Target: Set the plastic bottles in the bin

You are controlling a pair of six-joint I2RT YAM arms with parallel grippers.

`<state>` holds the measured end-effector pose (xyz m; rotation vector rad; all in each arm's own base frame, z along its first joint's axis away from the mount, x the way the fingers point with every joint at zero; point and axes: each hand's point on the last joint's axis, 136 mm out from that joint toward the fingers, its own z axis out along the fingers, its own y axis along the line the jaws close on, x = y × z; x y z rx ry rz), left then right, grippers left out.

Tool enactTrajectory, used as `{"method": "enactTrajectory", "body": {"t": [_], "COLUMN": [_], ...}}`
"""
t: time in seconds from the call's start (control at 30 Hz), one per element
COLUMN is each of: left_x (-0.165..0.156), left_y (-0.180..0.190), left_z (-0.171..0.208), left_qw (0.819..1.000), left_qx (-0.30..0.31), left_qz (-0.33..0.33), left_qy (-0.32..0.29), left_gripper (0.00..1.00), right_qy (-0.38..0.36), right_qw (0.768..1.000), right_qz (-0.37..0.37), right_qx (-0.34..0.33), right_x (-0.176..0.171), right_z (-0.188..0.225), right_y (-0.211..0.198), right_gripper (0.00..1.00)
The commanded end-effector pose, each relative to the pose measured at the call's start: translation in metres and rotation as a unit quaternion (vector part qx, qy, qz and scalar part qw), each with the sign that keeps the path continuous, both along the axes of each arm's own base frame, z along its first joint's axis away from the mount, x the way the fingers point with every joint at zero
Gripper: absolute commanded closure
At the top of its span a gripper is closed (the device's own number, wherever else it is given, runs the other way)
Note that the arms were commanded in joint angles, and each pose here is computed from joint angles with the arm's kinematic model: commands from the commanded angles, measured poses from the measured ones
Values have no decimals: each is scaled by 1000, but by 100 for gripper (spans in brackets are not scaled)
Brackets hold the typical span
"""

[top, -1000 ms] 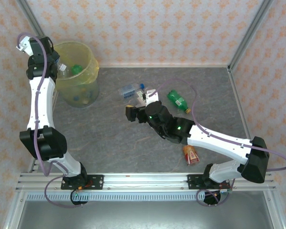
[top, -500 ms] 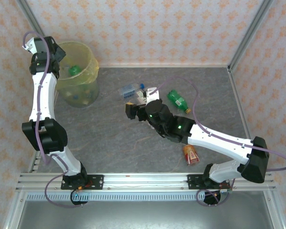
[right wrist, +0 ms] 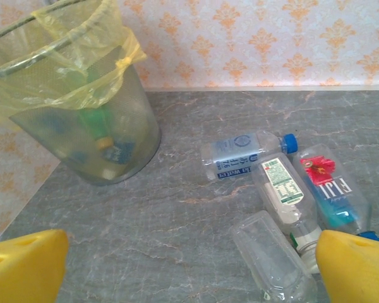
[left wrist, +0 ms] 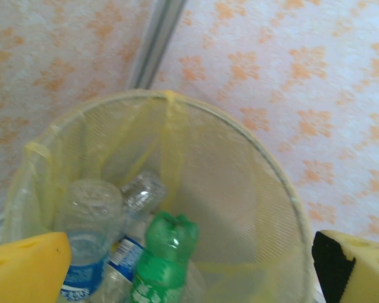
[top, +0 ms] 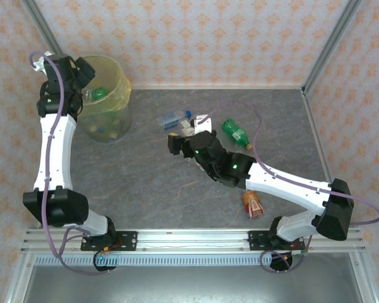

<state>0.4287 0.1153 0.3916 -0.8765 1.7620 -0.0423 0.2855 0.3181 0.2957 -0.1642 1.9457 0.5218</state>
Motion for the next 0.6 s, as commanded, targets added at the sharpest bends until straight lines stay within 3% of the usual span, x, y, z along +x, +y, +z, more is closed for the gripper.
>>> {"method": "enactTrajectory", "body": {"t": [0.0,0.33,0.57], "left_x": [-6,-25,-38], "left_y": [-30,-140,-213], "left_z": [13,-16,-44], "left_qw": [999,988,976], "left_qx": [0,-9,-24], "left_qz": [-36,-152,-217], "left_qy": [-26,-14,-7], "left_gripper": [1,1,1], "right_qy": [15,87,168], "right_qw": [999,987,954], "right_qz": [-49,-137,-245], "right_qx": [-4,-16,-43], "right_x": [9,3,-26], "right_z": [-6,-54,-98], "right_y": [-23,-89,-159], "right_gripper": [0,0,0]}}
